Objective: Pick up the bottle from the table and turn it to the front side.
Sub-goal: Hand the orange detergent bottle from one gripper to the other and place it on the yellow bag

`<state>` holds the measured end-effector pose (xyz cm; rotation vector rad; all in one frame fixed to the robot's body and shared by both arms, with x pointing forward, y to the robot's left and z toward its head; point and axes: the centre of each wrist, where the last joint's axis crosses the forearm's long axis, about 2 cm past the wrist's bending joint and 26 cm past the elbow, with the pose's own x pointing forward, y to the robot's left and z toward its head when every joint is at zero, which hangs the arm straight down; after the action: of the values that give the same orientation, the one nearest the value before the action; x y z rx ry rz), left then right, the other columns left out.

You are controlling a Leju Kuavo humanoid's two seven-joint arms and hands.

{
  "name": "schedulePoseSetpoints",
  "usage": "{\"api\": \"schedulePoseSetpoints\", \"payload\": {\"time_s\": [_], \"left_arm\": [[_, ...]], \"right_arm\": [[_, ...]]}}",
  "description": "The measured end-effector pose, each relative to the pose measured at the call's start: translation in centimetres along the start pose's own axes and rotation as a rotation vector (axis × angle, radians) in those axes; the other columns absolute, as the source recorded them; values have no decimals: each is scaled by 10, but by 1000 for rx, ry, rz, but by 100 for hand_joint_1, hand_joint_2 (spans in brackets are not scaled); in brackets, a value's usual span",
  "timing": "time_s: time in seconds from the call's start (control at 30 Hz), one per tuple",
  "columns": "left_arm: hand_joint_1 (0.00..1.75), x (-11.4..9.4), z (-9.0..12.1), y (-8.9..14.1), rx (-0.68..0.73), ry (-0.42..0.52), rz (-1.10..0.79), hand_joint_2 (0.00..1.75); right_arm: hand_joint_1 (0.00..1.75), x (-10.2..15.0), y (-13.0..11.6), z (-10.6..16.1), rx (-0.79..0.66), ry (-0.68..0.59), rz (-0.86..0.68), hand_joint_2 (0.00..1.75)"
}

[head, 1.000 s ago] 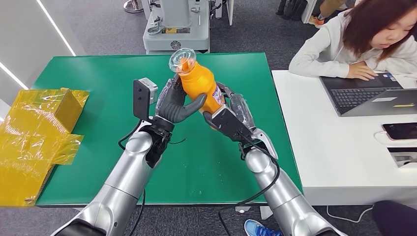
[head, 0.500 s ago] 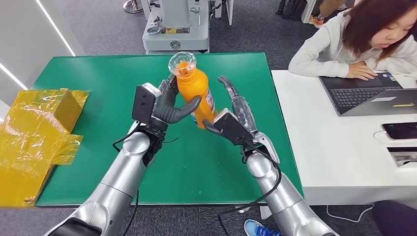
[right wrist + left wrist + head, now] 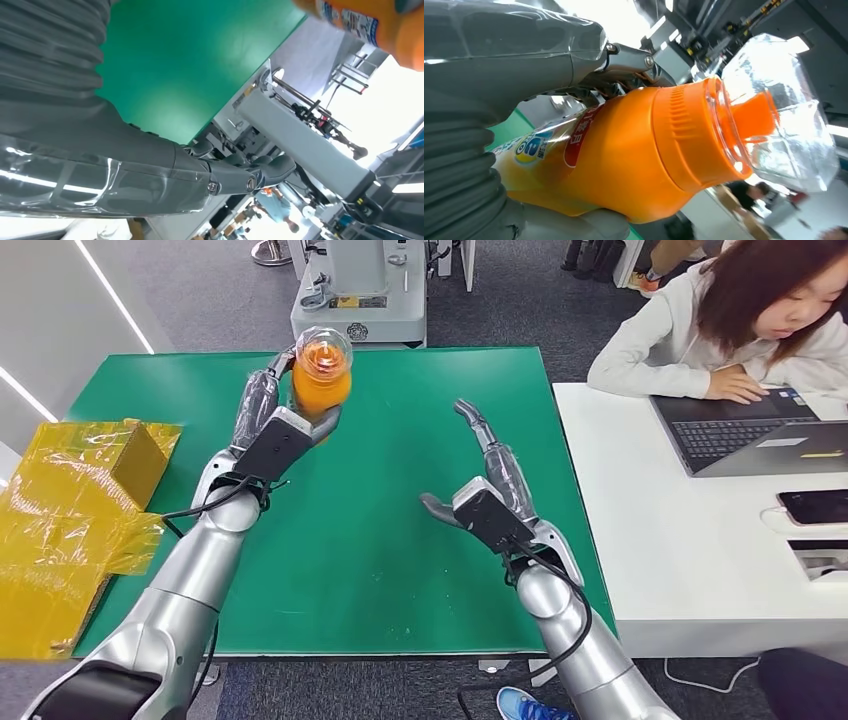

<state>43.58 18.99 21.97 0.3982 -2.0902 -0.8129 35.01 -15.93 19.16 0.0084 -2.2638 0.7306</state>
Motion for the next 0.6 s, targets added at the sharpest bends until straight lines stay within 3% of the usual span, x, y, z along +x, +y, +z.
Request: {"api": "schedulePoseSetpoints", "payload": {"time_s": [0.3, 0.5, 0.6], "left_arm": [[175, -30, 18, 34, 48, 26, -546, 175], [175, -48, 29, 48, -26, 60, -923, 175], [175, -60, 37, 52, -59, 74, -1021, 175]], "right_arm": [[0, 5, -2, 23, 3, -11, 2, 175], [0, 8, -4, 31, 5, -22, 9, 175], [0, 9, -4, 38, 0, -16, 14, 175]]}}
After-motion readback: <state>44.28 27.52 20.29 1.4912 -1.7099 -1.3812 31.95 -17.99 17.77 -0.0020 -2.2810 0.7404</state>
